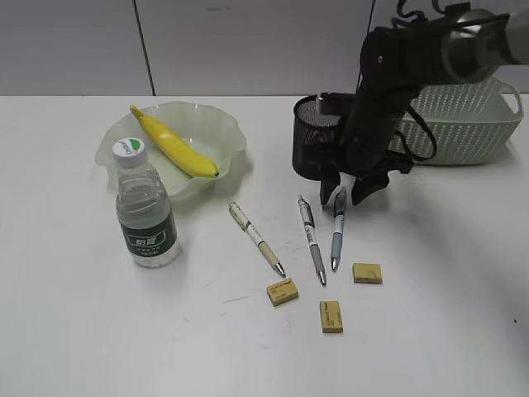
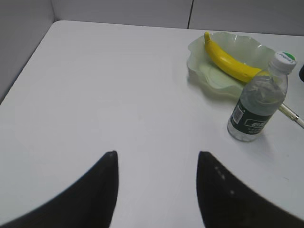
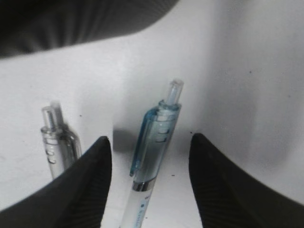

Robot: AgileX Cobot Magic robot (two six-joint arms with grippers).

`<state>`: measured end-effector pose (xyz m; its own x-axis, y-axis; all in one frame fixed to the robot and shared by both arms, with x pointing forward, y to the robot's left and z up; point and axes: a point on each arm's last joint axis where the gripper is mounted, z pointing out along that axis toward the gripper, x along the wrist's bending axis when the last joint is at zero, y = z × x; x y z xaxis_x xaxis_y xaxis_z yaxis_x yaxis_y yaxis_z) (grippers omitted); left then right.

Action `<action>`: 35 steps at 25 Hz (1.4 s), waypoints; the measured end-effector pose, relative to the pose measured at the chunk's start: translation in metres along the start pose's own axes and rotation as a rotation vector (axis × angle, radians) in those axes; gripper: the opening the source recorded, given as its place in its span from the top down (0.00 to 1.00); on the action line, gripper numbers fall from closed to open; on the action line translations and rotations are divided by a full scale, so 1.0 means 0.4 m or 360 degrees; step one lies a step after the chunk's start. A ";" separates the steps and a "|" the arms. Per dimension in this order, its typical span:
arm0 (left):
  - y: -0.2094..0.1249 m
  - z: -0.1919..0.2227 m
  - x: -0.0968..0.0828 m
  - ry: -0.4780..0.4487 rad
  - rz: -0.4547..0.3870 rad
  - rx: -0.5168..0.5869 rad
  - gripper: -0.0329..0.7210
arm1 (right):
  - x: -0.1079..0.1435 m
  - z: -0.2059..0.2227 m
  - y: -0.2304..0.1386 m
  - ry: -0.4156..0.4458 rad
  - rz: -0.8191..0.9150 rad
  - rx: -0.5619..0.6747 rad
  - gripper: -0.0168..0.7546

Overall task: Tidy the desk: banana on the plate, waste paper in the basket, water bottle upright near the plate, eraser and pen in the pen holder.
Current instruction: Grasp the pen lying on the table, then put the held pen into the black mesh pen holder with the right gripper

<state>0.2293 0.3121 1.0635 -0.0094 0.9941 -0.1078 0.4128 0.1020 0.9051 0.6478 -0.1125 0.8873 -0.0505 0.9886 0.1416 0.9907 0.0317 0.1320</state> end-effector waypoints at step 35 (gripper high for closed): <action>0.000 0.000 0.000 -0.0001 -0.0001 0.0000 0.45 | 0.067 -0.488 0.078 0.0284 -0.0587 -0.1844 0.86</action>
<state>0.2293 0.3120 1.0635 -0.0088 0.9941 -0.1085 0.4129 0.1025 0.9050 0.6528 -0.1139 1.0868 -0.4107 0.9112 0.0317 0.2206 0.0656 0.9731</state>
